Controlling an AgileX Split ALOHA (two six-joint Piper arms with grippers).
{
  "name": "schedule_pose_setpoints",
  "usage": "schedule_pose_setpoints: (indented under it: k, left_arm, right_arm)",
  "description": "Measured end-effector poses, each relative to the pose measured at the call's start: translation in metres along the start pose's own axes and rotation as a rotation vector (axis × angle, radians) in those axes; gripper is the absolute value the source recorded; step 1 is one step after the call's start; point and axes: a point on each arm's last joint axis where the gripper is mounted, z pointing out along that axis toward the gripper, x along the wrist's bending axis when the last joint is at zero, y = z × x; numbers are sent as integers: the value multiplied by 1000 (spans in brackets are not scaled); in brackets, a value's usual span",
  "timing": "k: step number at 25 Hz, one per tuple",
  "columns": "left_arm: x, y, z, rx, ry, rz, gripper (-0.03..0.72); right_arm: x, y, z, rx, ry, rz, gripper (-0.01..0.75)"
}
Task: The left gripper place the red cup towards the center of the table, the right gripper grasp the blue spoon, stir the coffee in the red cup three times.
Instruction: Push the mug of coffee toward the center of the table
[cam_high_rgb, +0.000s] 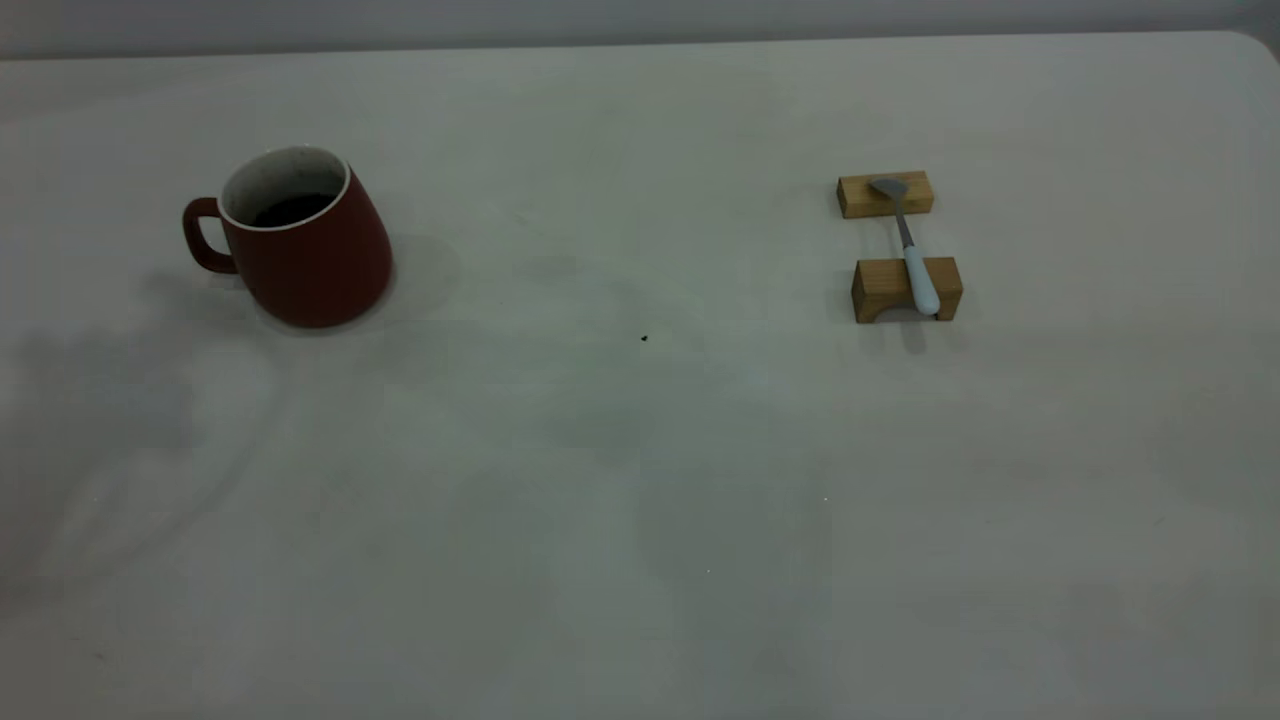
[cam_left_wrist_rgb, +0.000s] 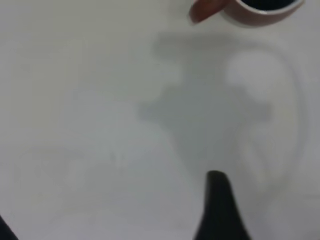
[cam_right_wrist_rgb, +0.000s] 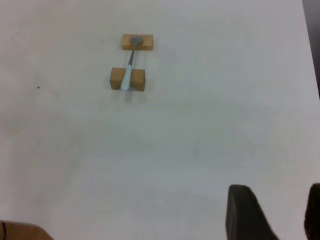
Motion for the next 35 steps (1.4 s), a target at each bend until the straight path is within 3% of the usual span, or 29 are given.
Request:
schedule_pose_setpoints:
  k: [3, 12, 35]
  left_arm:
    - [10, 21, 27, 36, -25, 121, 637]
    - [14, 45, 95, 136, -144, 542, 636]
    - [9, 77, 200, 70, -141, 910, 594]
  right_arm:
    - [0, 0, 0, 0, 0, 0, 331]
    - [0, 0, 0, 0, 0, 0, 331]
    - [0, 0, 0, 0, 0, 0, 331]
